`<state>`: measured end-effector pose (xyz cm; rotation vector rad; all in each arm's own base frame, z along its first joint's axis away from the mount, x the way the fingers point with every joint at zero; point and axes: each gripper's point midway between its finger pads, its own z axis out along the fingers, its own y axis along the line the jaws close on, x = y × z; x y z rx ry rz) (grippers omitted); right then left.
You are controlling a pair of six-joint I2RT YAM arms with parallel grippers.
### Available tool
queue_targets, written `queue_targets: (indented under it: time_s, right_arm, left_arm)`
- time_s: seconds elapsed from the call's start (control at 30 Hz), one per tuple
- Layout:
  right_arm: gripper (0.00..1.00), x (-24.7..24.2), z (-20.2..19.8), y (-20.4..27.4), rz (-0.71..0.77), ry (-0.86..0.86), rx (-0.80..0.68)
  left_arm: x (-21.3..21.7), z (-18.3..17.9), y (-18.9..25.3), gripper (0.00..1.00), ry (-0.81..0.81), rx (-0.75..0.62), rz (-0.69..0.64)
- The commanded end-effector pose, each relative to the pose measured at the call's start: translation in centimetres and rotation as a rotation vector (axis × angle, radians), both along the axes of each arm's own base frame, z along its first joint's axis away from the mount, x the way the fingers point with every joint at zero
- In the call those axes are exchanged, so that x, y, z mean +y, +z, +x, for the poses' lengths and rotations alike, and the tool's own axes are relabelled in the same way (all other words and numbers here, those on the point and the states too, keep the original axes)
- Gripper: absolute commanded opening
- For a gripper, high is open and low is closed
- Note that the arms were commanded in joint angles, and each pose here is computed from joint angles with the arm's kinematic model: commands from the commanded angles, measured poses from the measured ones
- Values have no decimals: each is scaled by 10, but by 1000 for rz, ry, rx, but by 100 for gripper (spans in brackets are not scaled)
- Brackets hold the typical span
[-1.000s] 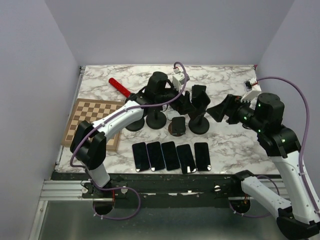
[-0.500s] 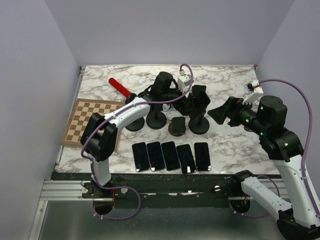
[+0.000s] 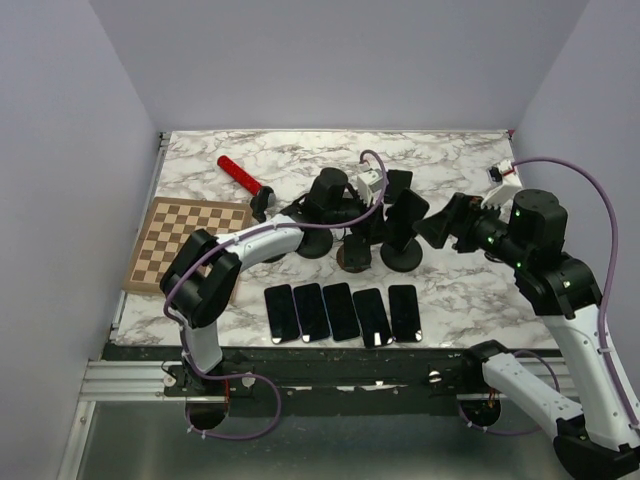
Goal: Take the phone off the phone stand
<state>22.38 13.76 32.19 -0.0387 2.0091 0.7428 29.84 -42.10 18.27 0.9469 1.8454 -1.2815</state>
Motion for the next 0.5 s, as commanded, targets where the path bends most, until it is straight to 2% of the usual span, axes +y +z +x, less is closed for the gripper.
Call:
queue_targets:
  time_s: [0.0, 0.13, 0.23, 0.3, 0.47]
  right_arm:
    - [92, -4, 4, -13, -9, -41, 47]
    - [92, -27, 18, -28, -72, -199, 107]
    - [100, -48, 27, -46, -158, -325, 189]
    - [100, -54, 31, -54, -188, -367, 230]
    - [100, -55, 35, -52, -157, -419, 258]
  left_arm:
    - [-4, -7, 21, 50, 75, -58, -56]
    - [-7, -13, 27, 45, 138, -84, -84]
    - [-7, -15, 29, 44, 181, -89, -105]
    - [-6, -14, 29, 43, 208, -93, -114]
    - [-7, -14, 30, 43, 221, -71, -132]
